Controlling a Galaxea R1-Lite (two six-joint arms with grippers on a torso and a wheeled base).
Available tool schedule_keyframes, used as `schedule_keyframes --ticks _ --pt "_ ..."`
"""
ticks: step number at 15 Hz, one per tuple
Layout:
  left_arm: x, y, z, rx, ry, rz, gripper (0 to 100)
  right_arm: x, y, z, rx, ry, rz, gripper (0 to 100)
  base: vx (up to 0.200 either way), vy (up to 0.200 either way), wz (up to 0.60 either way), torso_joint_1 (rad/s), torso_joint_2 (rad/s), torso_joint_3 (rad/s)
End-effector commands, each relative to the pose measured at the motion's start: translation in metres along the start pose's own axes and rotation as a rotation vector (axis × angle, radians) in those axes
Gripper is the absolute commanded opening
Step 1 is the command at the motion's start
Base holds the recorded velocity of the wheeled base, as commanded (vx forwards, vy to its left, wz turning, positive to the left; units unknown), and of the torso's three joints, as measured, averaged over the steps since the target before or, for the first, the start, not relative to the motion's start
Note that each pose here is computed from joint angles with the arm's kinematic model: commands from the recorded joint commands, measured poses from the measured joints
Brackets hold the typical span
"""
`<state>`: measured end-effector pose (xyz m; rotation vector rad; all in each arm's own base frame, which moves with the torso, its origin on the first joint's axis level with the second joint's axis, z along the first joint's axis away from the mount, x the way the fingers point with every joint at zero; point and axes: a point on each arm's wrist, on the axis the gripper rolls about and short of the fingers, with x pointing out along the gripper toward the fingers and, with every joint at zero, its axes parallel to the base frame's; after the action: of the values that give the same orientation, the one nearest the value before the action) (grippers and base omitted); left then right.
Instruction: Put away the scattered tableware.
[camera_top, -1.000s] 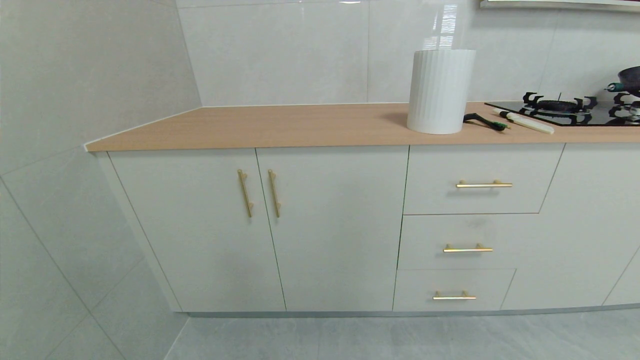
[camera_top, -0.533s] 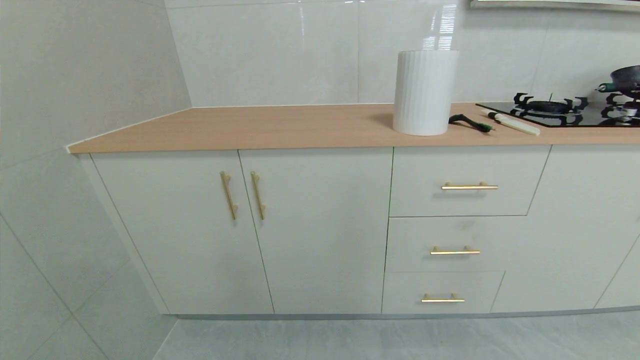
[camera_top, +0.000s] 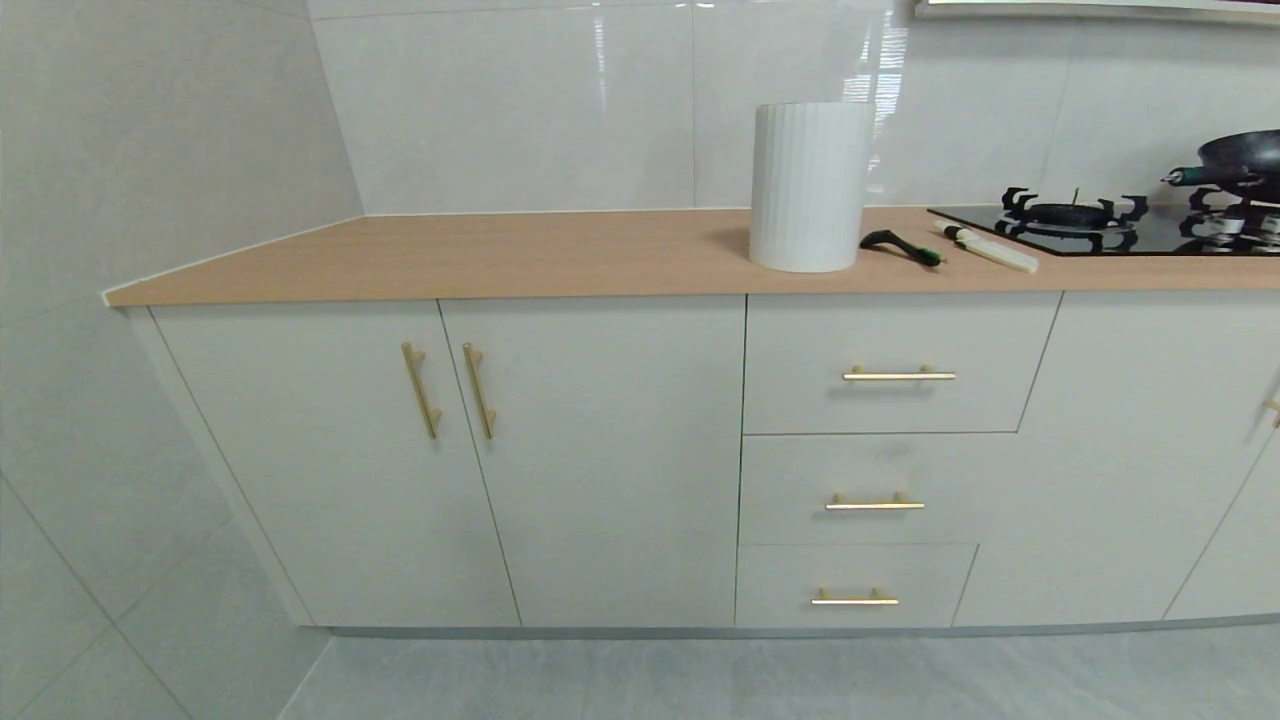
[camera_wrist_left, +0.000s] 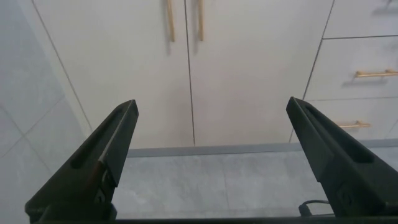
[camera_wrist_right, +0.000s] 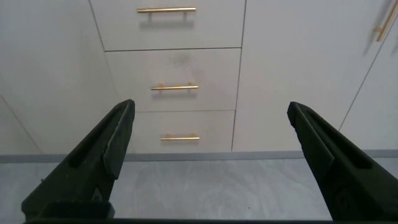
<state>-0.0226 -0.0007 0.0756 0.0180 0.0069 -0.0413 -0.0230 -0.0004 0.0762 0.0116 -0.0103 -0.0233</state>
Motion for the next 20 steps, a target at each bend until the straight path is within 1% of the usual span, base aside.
schedule_keyframes --ticks 1,6,12,20 --pt "0.0002 0.0 0.0 0.0 0.002 0.0 100 0.0002 0.0 0.0001 -0.001 0.003 0.0 100 0.0 0.0 0.0 0.0 0.0 0.0" --pt "0.0002 0.0 0.0002 0.002 0.0 0.0 100 0.0002 0.0 0.0001 -0.001 0.003 0.0 100 0.0 0.0 0.0 0.0 0.0 0.0" --pt "0.0002 0.0 0.0002 0.002 0.0 0.0 100 0.0002 0.0 0.0001 0.001 0.003 0.0 100 0.2 0.0 0.0 0.002 0.0 0.001" --pt "0.0002 0.0 0.0002 0.0 0.0 0.0 100 0.0002 0.0 0.0001 -0.001 0.003 0.0 100 0.0 0.0 0.0 0.0 0.0 0.0"
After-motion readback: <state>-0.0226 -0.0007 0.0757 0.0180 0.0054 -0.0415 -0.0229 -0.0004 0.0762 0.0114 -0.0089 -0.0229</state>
